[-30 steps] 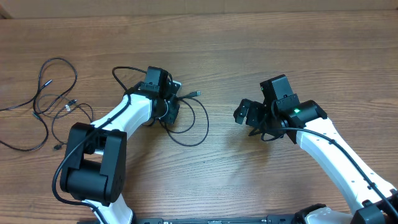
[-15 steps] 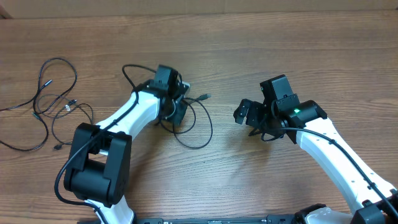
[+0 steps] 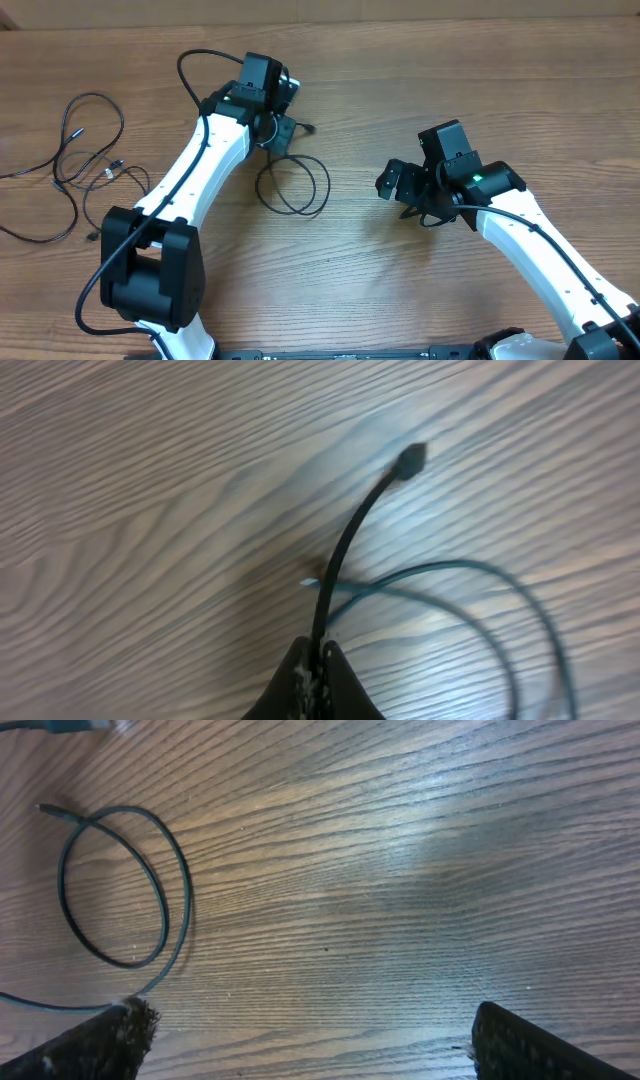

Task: Untangle cables
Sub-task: 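Drag the grasped cable to the far left with the left gripper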

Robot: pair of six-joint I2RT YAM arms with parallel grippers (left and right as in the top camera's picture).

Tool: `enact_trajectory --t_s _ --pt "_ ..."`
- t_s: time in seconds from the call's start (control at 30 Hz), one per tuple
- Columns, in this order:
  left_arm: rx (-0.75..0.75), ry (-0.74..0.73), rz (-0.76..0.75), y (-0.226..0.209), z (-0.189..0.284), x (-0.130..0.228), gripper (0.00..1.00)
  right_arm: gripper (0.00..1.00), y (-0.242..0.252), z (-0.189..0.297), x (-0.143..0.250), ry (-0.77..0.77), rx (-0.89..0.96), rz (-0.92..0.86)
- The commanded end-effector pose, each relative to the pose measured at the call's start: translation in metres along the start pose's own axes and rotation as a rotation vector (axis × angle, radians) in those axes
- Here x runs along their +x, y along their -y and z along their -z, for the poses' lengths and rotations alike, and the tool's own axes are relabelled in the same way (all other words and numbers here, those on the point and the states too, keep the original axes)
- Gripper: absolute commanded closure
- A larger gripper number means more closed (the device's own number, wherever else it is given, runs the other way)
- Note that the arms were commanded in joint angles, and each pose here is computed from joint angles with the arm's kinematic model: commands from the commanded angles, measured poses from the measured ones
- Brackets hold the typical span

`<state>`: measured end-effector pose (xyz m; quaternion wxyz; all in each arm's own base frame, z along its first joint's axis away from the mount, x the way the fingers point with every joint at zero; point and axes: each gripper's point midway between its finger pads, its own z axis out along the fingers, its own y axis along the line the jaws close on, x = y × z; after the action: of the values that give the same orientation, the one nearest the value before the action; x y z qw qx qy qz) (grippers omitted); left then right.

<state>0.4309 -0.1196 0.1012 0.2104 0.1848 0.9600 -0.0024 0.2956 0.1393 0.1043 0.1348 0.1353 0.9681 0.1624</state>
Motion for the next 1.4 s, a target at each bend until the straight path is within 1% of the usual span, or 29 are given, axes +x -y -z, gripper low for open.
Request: enact_trajectory --t_s 0.0,0.17,0.53,0.77,1.13,1.2,1.23,1.27,1.3,1.33,1.37 --pt "-0.104 0.007 0.048 -0.027 0.011 -0.002 0.96 0.00 -0.003 0.004 -0.004 0.018 -0.011 0.003" --pt "-0.085 -0.018 0.119 -0.028 0.009 0.006 0.96 0.00 -0.003 0.004 -0.004 0.018 -0.011 0.003" --pt "0.106 -0.083 0.108 0.011 -0.015 0.026 0.96 0.00 -0.003 0.004 -0.004 0.018 -0.011 0.003" --pt "0.116 -0.089 0.091 0.019 -0.028 0.025 0.96 0.00 -0.003 0.004 -0.004 0.018 -0.011 0.003" --pt "0.125 -0.075 0.092 0.021 -0.028 0.022 0.96 0.00 -0.003 0.004 -0.004 0.018 -0.013 0.003" --pt "0.195 -0.072 0.094 0.033 -0.025 0.021 0.96 0.00 -0.007 0.004 -0.004 0.015 -0.030 0.005" --pt "0.271 -0.068 0.097 0.045 -0.020 0.019 0.96 0.00 -0.012 0.004 -0.004 0.007 -0.059 0.011" --pt "0.372 -0.056 0.101 0.062 -0.013 0.015 0.96 0.00 -0.025 0.005 -0.001 -0.010 -0.125 0.055" --pt "0.419 -0.048 0.102 0.069 -0.009 0.013 0.96 0.00 -0.035 0.007 0.000 -0.021 -0.178 0.096" --pt "0.527 -0.026 0.101 0.085 0.002 0.005 0.96 0.00 -0.049 0.010 0.002 -0.034 -0.256 0.145" --pt "0.567 -0.016 0.100 0.090 0.007 0.001 0.96 0.00 -0.054 0.012 0.003 -0.036 -0.284 0.163"
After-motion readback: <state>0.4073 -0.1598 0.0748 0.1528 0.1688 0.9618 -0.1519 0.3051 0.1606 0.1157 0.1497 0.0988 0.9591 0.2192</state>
